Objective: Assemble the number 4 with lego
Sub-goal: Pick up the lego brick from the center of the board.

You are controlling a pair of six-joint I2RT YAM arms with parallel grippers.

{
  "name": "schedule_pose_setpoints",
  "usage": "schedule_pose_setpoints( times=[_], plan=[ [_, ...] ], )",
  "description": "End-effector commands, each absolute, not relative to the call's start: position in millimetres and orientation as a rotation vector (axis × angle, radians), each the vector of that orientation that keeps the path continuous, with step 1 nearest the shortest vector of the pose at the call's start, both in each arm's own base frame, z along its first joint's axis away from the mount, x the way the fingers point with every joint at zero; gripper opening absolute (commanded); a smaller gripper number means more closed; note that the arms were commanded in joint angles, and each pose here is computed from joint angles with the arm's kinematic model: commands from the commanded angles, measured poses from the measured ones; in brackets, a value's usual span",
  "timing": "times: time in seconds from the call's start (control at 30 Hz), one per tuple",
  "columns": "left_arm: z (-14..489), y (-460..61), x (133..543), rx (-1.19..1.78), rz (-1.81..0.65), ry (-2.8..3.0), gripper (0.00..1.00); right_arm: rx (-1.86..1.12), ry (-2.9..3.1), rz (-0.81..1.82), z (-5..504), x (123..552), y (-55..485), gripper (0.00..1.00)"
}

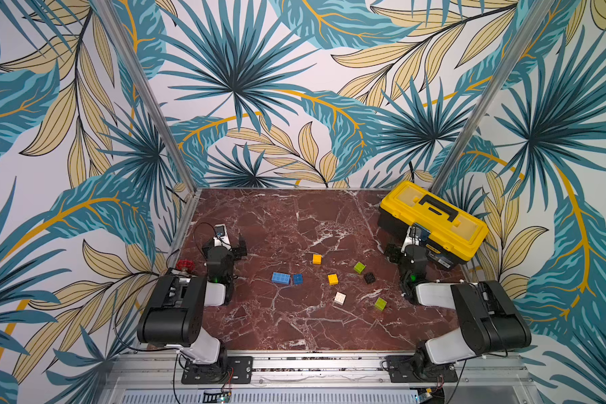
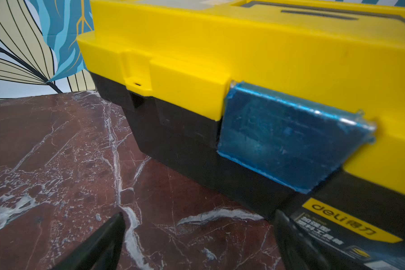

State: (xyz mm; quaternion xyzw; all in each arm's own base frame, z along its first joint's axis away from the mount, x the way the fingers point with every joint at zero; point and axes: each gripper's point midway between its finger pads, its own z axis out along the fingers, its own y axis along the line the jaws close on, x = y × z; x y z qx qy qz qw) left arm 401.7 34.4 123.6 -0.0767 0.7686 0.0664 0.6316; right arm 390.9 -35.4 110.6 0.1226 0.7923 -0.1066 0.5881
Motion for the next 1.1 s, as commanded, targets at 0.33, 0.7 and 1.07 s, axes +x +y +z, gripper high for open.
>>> schedule_pose_setpoints(
  times=[0.33, 0.7, 1.07],
  plan=[
    [118.3, 35.0, 399.0, -0.181, 0.138, 1.788, 1.0, 0.277, 1.832, -0.246, 114.1, 391.5, -35.8, 0.99],
    [210.5, 52.9, 393.9, -0.388, 0.132, 1.772, 0.97, 0.771, 1.957, -0.325, 208.9, 327.3, -57.3, 0.99],
    [205.5, -108.0, 335.3, -0.416, -0.391, 2.161, 0.73, 0.829, 2.529, -0.087, 126.2, 253.5, 29.1, 0.58]
  ],
)
